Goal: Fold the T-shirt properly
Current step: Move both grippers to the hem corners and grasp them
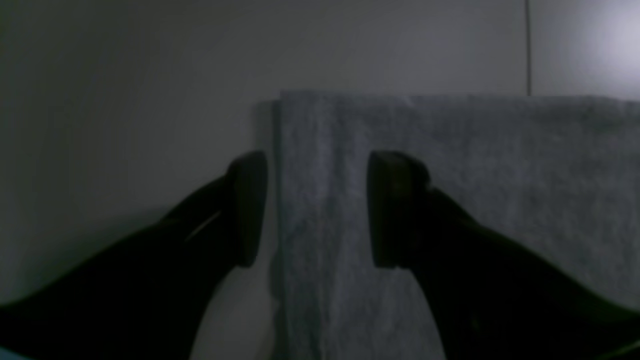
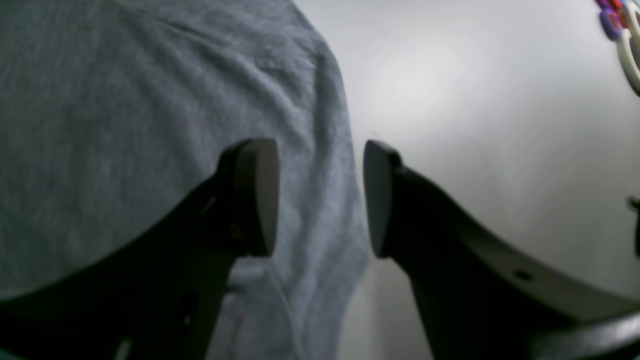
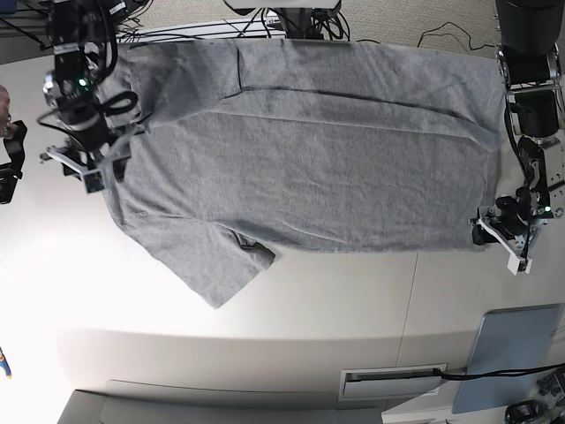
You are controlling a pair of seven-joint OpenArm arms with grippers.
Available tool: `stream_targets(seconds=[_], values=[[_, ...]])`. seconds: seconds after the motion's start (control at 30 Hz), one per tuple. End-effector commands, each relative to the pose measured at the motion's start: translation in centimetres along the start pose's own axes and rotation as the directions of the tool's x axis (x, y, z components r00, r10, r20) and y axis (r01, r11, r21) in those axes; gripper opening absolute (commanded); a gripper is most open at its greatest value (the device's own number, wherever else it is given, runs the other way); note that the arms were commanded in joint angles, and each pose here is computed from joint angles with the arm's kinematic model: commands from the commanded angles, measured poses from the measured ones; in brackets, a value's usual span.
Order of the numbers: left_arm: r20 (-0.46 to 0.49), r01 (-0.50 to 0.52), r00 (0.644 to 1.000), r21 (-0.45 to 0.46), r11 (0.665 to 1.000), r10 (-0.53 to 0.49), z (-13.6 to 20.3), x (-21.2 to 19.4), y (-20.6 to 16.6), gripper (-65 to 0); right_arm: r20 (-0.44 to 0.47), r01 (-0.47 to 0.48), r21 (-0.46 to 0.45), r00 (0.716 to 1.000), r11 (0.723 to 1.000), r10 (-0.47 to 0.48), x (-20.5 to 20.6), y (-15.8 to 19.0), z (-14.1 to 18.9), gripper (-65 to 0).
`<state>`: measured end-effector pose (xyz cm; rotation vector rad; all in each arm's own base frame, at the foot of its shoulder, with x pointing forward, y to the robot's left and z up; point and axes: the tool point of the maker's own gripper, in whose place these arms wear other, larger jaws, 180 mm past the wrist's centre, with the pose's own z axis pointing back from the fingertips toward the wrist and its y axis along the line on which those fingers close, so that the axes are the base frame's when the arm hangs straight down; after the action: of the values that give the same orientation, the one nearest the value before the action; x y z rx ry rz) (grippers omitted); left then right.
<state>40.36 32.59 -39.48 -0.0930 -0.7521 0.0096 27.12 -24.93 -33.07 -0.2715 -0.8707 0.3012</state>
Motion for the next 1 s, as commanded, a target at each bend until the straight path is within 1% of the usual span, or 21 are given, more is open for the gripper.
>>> stream_targets(seconds=[0.0, 0.1, 0.2, 0.27, 0.43, 0.57, 0.73, 0.87, 0.97], values=[[0.081, 0.002, 0.997, 0.014, 1.000, -0.003, 0.8, 2.9, 0.8, -32.2, 0.052, 0.002, -0.003, 0.999, 1.000, -0.002, 1.7, 0.0, -0.1, -37.6], [0.089, -0.015, 0.996, 0.025, 1.000, 0.013, 0.6, 2.9, 0.9, -32.2, 0.081, 0.013, 0.032, 0.997, 0.999, -0.015, 3.0, 1.5, -0.6, -37.6], [0.069, -0.039, 0.997, 0.043, 0.998, 0.036, 0.2, 2.1, 1.5, -32.2, 0.093, 0.010, 0.065, 0.996, 0.998, -0.016, 3.8, 2.7, -0.8, -37.6], [0.056, -0.065, 0.996, 0.045, 0.997, 0.063, -0.2, 1.5, 2.0, -32.2, 0.098, 0.015, 0.071, 0.995, 0.997, -0.022, 4.1, 2.9, -0.9, -37.6], [0.031, -0.105, 0.994, -0.014, 0.994, 0.105, -1.2, 1.2, 1.8, -32.2, 0.090, 0.015, 0.074, 0.996, 0.997, -0.022, 4.0, 3.0, -0.9, -37.6], [0.033, -0.152, 0.988, -0.015, 0.988, 0.153, -1.7, 1.7, 2.2, -32.2, 0.078, 0.015, 0.073, 0.997, 0.997, -0.020, 3.8, 3.0, -0.9, -37.6], [0.001, -0.137, 0.990, -0.069, 0.988, 0.138, -2.0, 1.3, 1.4, -32.3, 0.079, 0.015, 0.073, 0.997, 0.997, -0.021, 3.8, 3.0, -0.9, -37.6], [-0.059, -0.107, 0.993, -0.141, 0.984, 0.100, -2.2, 0.1, -0.5, -37.6, 0.086, 0.013, 0.069, 0.996, 0.998, -0.019, 4.1, 2.8, -1.0, -37.6], [-0.067, -0.109, 0.993, -0.155, 0.982, 0.099, -2.5, -0.1, -1.3, -38.1, 0.091, 0.013, 0.067, 0.996, 0.998, -0.019, 4.3, 2.8, -1.0, -37.6]])
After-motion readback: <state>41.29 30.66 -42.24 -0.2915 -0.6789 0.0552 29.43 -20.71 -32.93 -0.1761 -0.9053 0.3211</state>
